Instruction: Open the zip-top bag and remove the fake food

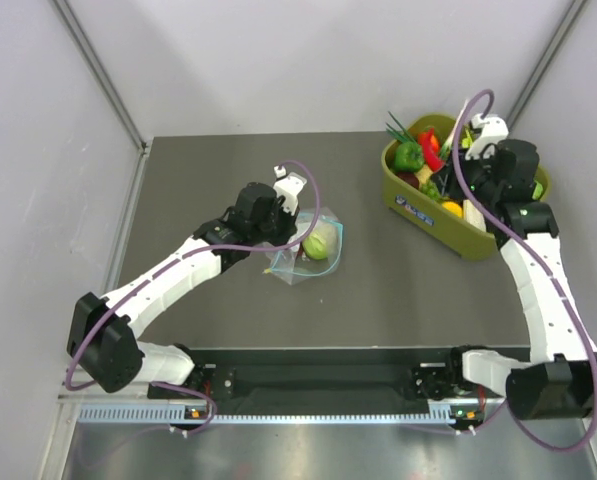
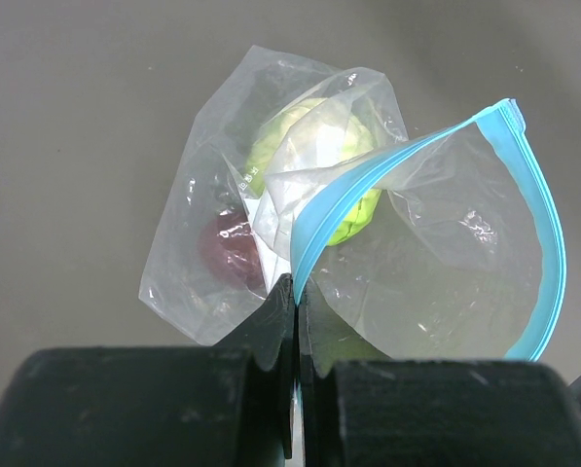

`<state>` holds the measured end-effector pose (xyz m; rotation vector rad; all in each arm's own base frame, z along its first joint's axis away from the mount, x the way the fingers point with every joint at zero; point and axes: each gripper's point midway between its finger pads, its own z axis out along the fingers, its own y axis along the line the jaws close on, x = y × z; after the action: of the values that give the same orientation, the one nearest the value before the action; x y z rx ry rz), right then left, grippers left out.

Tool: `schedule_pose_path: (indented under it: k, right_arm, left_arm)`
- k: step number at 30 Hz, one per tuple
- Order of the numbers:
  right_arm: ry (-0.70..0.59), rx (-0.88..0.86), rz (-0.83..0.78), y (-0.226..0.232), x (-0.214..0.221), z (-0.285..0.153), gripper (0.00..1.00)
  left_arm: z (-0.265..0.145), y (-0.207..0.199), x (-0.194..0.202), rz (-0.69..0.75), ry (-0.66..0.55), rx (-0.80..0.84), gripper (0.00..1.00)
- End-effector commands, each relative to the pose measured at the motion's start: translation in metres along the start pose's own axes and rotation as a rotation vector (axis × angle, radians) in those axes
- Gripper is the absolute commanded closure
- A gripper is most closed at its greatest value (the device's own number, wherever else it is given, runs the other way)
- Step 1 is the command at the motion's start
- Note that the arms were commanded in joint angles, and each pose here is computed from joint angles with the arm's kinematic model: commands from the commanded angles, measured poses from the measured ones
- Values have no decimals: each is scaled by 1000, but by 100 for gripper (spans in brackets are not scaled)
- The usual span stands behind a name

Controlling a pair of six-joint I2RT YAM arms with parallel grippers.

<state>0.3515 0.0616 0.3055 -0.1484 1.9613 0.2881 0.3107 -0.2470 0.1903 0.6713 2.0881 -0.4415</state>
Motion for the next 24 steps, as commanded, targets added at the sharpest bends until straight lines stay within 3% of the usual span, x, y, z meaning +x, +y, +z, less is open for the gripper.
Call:
schedule_pose_path:
  k: [1,8,13,16,24]
  right_arm:
    - [-88,6,47,-33,-21,16,93]
    - [-93,-4,120,-82,-16,59,93]
    - [-18,9,163,-102,10,87,91]
    - [27,64,188,-115,29,91,81]
    - [79,142,180,-120,38,67,31]
  left_arm:
    - [-9,-1,-10,8,-38,11,100]
    - [-7,-2,-7,6,-27,20,100]
    - [-6,-3,-6,8,-22,22,100]
    - [-5,-3,-6,7,-21,25,100]
    - [-4,-9,-5,5,-15,53,100]
